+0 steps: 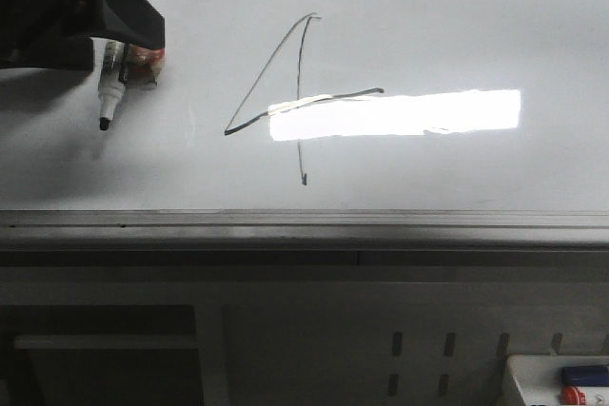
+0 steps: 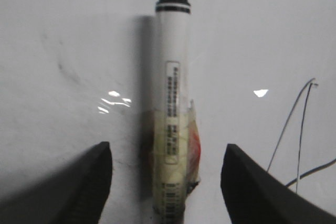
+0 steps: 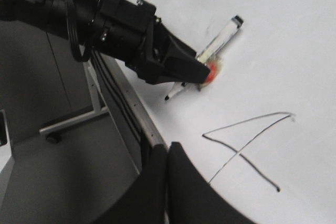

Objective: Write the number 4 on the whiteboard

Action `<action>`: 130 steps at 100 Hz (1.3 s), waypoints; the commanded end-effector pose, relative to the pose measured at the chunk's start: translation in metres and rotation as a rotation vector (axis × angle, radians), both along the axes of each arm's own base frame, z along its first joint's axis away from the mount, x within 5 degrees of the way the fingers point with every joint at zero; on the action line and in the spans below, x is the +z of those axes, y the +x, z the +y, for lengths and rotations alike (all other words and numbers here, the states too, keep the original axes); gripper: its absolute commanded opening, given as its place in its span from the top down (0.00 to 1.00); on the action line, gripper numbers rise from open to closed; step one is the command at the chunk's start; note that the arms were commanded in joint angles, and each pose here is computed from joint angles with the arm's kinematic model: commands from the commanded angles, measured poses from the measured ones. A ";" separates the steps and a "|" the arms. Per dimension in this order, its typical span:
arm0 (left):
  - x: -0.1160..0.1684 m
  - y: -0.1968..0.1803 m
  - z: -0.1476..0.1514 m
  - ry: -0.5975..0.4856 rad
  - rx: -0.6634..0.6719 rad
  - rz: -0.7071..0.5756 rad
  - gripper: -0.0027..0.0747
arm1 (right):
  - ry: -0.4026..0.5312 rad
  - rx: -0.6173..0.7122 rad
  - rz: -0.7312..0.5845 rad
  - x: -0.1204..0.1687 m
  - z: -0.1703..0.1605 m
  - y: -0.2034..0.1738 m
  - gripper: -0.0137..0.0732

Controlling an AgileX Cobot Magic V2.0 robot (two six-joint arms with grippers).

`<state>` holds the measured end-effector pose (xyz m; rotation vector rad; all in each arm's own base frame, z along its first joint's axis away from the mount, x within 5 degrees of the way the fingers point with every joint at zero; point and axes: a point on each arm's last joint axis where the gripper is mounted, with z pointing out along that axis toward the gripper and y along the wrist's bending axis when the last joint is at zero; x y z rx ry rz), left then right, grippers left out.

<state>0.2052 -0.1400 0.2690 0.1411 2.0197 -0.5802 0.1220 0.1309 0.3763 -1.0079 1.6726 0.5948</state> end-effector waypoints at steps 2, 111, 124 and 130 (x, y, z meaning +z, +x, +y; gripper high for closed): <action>0.032 -0.008 0.010 -0.082 0.028 -0.103 0.41 | 0.151 -0.076 -0.126 0.030 -0.014 -0.008 0.90; 0.003 -0.135 0.079 0.002 -0.250 -0.392 0.99 | 0.533 -0.552 -0.601 -0.094 -0.118 -0.071 0.90; 0.003 -0.135 0.079 0.002 -0.250 -0.392 0.99 | 0.533 -0.552 -0.601 -0.094 -0.118 -0.071 0.90; 0.003 -0.135 0.079 0.002 -0.250 -0.392 0.99 | 0.533 -0.552 -0.601 -0.094 -0.118 -0.071 0.90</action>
